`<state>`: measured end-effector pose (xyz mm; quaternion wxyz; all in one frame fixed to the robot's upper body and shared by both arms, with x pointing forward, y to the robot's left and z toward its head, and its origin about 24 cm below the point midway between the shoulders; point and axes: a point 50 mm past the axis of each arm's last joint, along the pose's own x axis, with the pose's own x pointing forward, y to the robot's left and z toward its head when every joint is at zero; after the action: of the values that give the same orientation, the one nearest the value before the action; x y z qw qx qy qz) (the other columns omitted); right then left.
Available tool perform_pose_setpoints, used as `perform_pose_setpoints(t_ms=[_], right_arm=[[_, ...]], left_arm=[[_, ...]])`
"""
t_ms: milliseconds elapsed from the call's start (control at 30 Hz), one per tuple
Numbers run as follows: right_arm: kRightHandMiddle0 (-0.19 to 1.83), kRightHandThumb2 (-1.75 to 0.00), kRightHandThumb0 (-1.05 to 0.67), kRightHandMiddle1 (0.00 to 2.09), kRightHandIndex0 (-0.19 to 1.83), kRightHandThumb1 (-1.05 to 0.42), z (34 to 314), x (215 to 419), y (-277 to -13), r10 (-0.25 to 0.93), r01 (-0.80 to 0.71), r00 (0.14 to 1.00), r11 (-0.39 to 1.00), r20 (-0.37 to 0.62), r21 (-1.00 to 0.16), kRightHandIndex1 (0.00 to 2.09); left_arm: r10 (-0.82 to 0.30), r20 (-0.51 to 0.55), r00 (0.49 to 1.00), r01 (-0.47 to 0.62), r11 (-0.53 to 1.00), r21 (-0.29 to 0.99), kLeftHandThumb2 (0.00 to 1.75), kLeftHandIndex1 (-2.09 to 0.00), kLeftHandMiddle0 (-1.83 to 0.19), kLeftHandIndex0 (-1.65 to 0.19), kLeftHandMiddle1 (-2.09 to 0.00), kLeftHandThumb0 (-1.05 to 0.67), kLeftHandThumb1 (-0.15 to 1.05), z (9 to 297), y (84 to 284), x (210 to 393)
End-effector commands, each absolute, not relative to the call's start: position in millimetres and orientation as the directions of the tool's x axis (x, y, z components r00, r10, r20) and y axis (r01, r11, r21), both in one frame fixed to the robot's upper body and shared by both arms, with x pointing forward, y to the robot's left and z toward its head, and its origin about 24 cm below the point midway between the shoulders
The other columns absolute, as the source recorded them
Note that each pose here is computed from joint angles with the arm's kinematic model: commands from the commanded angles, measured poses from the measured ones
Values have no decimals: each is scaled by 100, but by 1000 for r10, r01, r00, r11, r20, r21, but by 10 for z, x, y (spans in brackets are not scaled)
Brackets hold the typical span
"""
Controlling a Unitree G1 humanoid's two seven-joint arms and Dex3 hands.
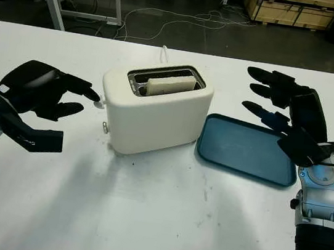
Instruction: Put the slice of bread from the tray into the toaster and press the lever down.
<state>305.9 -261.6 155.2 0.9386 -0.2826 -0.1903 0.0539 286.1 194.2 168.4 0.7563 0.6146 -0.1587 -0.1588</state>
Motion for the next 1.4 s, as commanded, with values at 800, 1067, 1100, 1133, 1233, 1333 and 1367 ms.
perform_pose_setpoints(t_ms=[800,1067,1100,1133,1233,1333,1367], right_arm=[[70,0,-37,0,76,-92,1535,3035,-2614,205,0,925,840,318,-543,0],[70,0,-38,0,77,-91,1539,3019,-2618,204,-3,926,843,316,-537,0],[70,0,-39,0,77,-92,1541,3016,-2617,207,-3,925,842,318,-539,0],[70,0,-39,0,77,-92,1541,3012,-2617,208,-3,924,842,320,-539,0],[70,0,-39,0,77,-92,1539,3004,-2619,207,-4,924,844,320,-536,0],[70,0,-40,0,77,-92,1540,2997,-2622,207,-2,925,842,319,-539,0],[70,0,-40,0,77,-92,1539,2997,-2623,208,-2,925,840,319,-543,0]], left_arm=[[-422,-33,906,113,167,979,97,-60,-79,-62,-166,-25,57,1542,1952,2921],[-462,-145,875,225,122,967,96,-68,-78,-63,-140,-28,55,1339,1843,2931],[-471,-170,866,252,118,960,97,-69,-76,-62,-136,-29,54,1268,1814,2923],[-476,-205,855,293,117,949,98,-70,-72,-63,-127,-29,52,1162,1776,2905],[-468,-334,818,425,102,899,91,-69,-69,-64,-106,-27,52,757,1684,2818],[-436,-474,765,557,78,827,71,-58,-72,-67,-88,-23,63,295,1618,2690],[-419,-509,751,591,83,803,67,-55,-68,-68,-83,-22,65,152,1609,2651]])
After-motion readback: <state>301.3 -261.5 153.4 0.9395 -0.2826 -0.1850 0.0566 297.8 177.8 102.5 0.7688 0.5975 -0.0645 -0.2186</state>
